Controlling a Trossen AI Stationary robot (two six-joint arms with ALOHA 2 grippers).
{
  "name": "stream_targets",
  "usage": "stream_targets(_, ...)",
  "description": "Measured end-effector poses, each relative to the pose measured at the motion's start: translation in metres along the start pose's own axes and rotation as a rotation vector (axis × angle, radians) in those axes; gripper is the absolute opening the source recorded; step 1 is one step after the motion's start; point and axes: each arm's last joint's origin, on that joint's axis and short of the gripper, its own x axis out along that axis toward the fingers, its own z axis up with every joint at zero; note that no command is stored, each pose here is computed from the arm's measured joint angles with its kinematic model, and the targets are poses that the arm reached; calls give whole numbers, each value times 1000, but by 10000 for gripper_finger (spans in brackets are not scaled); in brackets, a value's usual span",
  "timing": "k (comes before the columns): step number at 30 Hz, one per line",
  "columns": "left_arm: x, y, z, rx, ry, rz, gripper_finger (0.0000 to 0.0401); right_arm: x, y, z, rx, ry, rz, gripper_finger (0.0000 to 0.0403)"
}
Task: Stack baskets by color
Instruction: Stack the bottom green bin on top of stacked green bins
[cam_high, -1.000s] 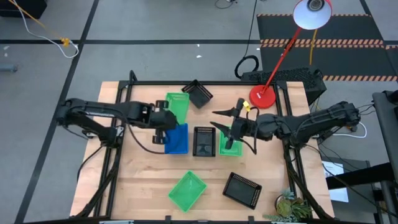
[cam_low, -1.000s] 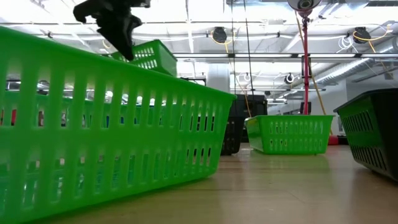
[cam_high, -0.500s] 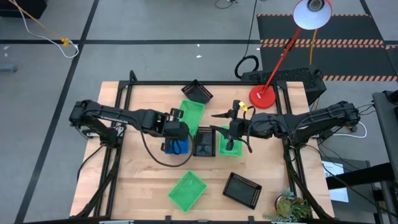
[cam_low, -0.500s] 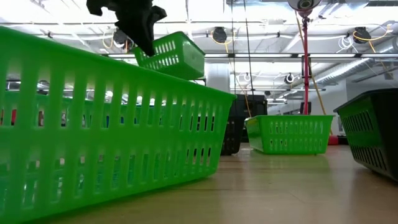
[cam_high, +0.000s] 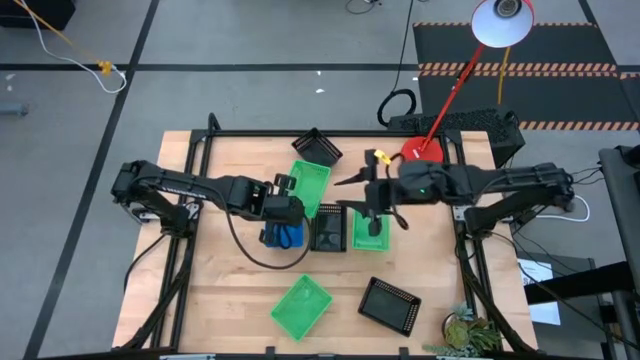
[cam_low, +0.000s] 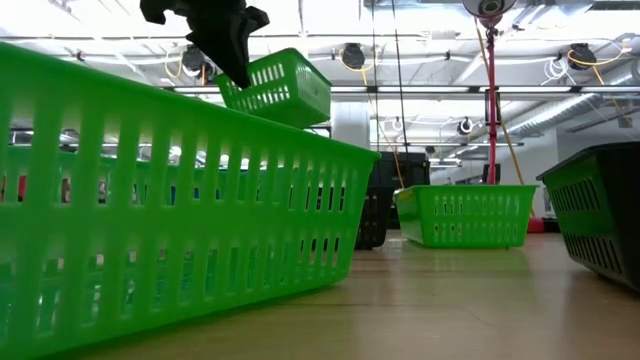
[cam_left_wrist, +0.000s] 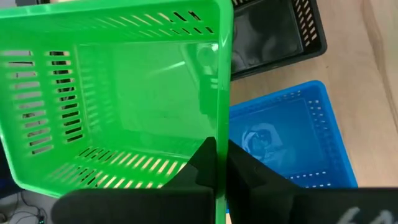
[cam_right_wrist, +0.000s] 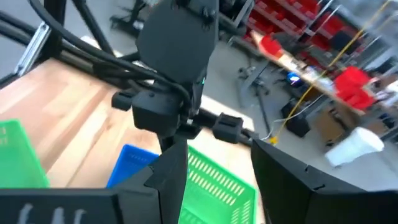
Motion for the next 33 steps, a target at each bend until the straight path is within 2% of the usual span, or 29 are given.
stream_targets(6, 0, 0, 0, 8, 0, 0, 22, 22, -11, -9, -19, 92, 101, 171)
stream_targets(12, 0, 0, 0, 11, 0, -1, 7, 47, -15, -31, -36, 165, 201, 171)
stream_targets(20, 0, 0, 0, 17, -2, -1, 23, 81, -3, -56, -96, 246, 337, 171)
stream_targets(24, 0, 0, 0, 17, -2, -1, 8, 94, 3, -65, -125, 275, 363, 171)
stream_targets(30, 0, 0, 0, 17, -2, -1, 26, 102, 5, -69, -192, 269, 374, 171)
stream_targets(33, 0, 0, 0, 18, -2, -1, 20, 102, 5, -68, -210, 257, 370, 171)
